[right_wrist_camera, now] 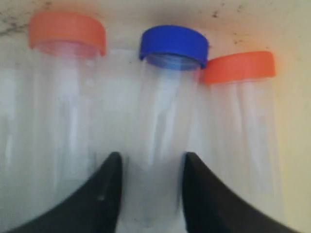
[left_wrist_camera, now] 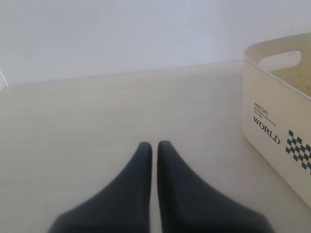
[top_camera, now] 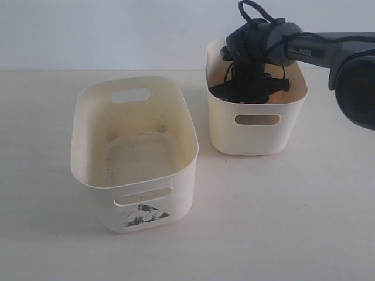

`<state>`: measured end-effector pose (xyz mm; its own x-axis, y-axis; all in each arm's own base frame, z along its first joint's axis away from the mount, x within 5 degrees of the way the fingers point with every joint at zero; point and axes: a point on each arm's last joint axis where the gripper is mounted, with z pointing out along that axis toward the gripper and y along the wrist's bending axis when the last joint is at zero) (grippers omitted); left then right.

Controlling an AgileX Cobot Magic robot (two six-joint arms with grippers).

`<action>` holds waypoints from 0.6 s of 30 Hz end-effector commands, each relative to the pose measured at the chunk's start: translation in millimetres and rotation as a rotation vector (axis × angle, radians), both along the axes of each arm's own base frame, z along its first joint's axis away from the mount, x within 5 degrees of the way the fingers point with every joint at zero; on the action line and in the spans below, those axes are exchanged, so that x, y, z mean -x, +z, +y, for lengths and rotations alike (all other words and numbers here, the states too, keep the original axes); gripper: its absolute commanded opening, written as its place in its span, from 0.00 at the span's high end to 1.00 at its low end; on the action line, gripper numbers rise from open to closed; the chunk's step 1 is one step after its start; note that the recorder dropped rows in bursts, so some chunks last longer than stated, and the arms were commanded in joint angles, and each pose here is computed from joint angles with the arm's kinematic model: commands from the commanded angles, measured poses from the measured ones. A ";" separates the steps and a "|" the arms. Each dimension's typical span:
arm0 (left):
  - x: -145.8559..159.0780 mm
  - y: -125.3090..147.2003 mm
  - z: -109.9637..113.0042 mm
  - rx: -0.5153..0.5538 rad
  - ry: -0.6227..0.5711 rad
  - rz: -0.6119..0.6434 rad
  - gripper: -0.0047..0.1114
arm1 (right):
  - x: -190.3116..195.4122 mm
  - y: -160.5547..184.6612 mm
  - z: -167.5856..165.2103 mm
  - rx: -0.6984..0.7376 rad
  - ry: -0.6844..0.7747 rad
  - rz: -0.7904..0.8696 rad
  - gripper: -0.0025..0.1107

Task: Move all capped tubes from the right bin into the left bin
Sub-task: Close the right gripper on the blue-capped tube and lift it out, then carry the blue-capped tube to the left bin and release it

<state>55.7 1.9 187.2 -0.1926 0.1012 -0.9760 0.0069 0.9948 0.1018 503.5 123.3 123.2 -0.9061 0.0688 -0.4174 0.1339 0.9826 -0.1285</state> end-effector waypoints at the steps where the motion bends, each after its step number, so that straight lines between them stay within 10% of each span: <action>1: 0.0 2.1 -0.3 0.023 0.001 -0.015 0.92 | 1.7 -10.9 -0.3 0.000 -0.005 0.035 0.94; 18: 0.0 2.1 -0.3 0.023 0.001 -0.015 0.92 | 39.2 171.9 -13.6 -0.049 -0.009 -0.215 0.98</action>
